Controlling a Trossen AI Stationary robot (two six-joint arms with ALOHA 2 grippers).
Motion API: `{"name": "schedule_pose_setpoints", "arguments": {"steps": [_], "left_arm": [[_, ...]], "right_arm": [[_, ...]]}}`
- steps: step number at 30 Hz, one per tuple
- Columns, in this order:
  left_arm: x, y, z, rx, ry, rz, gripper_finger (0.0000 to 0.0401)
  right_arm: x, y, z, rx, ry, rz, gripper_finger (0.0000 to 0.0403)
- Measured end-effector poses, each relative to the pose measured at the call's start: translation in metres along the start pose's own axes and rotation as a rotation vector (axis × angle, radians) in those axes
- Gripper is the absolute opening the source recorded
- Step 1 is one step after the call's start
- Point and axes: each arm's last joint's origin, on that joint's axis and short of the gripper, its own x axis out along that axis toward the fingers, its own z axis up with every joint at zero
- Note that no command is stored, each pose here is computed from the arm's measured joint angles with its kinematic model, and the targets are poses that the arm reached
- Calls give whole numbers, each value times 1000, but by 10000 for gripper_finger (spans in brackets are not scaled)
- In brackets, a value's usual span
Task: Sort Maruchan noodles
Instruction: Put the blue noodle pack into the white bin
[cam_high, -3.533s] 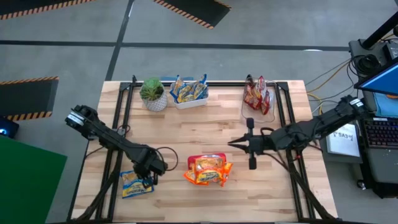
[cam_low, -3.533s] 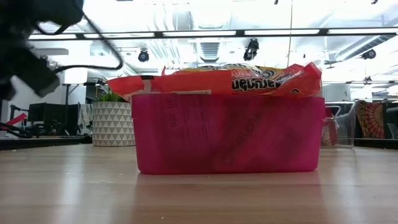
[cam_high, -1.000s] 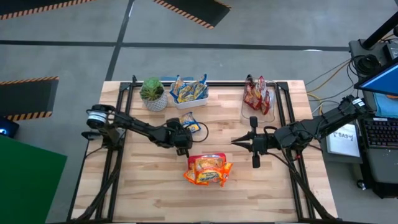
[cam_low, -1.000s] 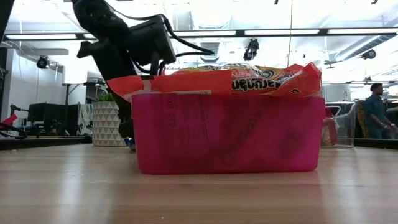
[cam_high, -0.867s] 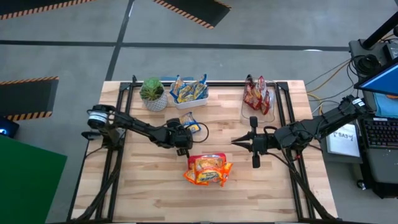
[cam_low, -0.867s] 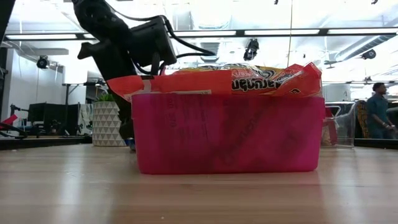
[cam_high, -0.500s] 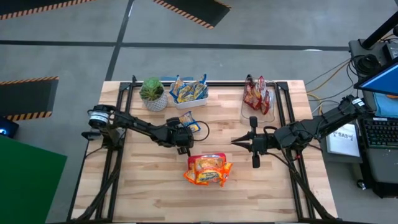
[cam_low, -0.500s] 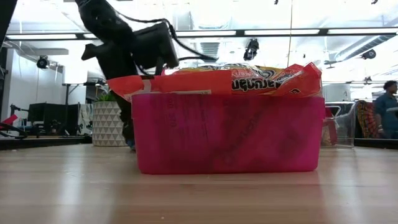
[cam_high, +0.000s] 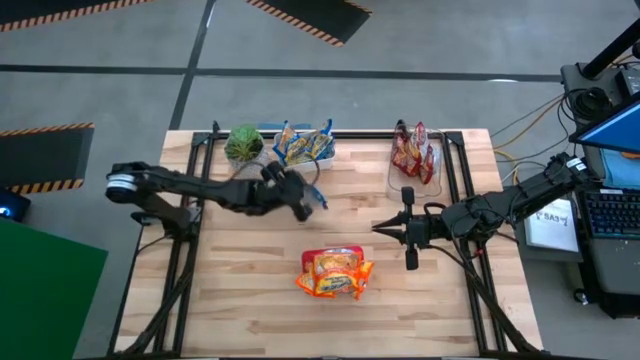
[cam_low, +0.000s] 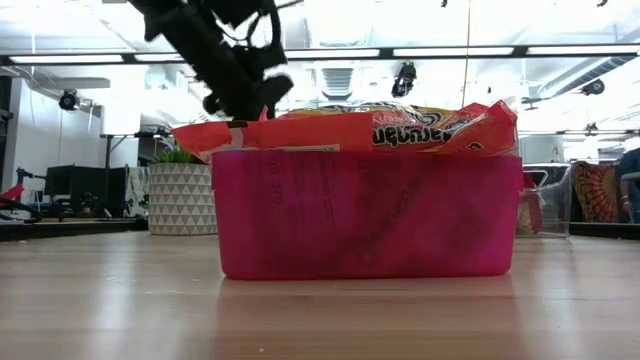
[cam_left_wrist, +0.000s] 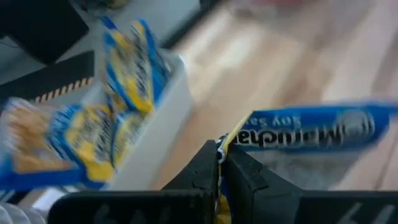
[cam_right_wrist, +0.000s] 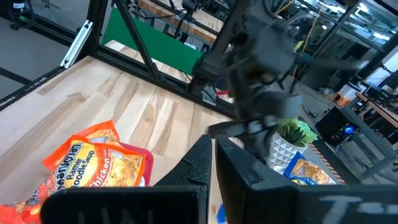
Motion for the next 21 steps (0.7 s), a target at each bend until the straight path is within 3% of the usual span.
{"name": "schedule_pose_setpoints", "arguments": {"steps": [7, 11, 18, 21], "left_arm": [[0, 29, 25, -108, -120, -13, 0], [3, 47, 41, -133, -163, 32, 0], [23, 87, 57, -210, -160, 150, 0], [32, 101, 58, -236, -139, 109, 0]], "right_arm": [[0, 0, 0, 0, 0, 0, 13], [0, 0, 0, -6, 0, 0, 13], [0, 0, 0, -12, -4, -2, 13], [0, 0, 1, -24, -5, -2, 13]]}}
